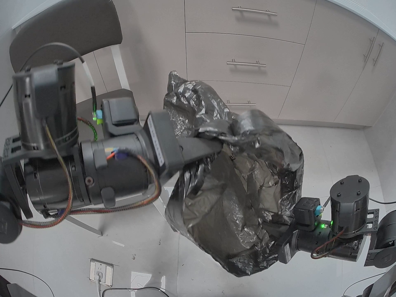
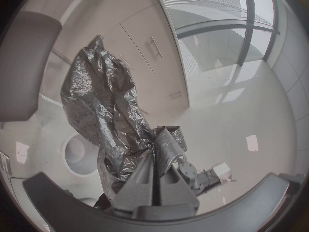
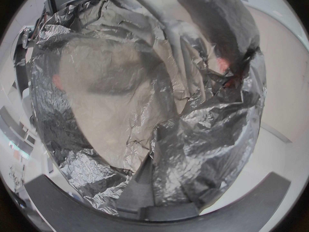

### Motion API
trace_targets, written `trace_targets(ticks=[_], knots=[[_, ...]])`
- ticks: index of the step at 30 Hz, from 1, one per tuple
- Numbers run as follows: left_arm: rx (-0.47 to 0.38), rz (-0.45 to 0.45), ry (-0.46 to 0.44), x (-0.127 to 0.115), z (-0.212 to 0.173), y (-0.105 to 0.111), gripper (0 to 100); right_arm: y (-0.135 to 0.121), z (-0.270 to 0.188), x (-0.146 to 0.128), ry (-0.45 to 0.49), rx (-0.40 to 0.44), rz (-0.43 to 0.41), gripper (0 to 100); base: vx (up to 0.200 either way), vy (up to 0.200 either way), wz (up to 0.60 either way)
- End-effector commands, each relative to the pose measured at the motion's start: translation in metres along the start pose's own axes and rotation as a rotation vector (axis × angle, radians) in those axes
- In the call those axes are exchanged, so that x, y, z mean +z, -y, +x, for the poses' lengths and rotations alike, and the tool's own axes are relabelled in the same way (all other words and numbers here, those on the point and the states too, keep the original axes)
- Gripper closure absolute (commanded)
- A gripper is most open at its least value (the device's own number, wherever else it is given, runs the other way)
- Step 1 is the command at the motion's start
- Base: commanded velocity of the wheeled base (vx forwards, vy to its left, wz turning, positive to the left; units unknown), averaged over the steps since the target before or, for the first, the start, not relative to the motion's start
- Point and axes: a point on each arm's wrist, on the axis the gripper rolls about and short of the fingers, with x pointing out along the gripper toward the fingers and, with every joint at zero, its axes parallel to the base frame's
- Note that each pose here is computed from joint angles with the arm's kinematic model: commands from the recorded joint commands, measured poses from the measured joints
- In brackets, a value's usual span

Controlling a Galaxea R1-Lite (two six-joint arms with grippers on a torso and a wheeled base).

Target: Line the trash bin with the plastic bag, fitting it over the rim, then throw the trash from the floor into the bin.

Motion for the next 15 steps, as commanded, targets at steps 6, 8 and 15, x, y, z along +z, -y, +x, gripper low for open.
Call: trace_targets(ticks=[6, 8, 15], knots=[[-0.026, -0.059, -0.215, -0.034, 0.008, -0.063, 100, 0.002, -0.027, 0.003, -0.177, 0.237, -0.051, 100, 0.000, 0.000, 0.00], [-0.024, -0.061, -0.248, -0.041, 0.017, -0.064, 100, -0.001, -0.027, 0.001, -0.196, 0.260, -0.069, 100, 0.000, 0.000, 0.00], [-0.036, -0.060, -0.319, -0.064, 0.041, -0.072, 100, -0.004, -0.032, -0.003, -0.232, 0.282, -0.125, 100, 0.000, 0.000, 0.00]])
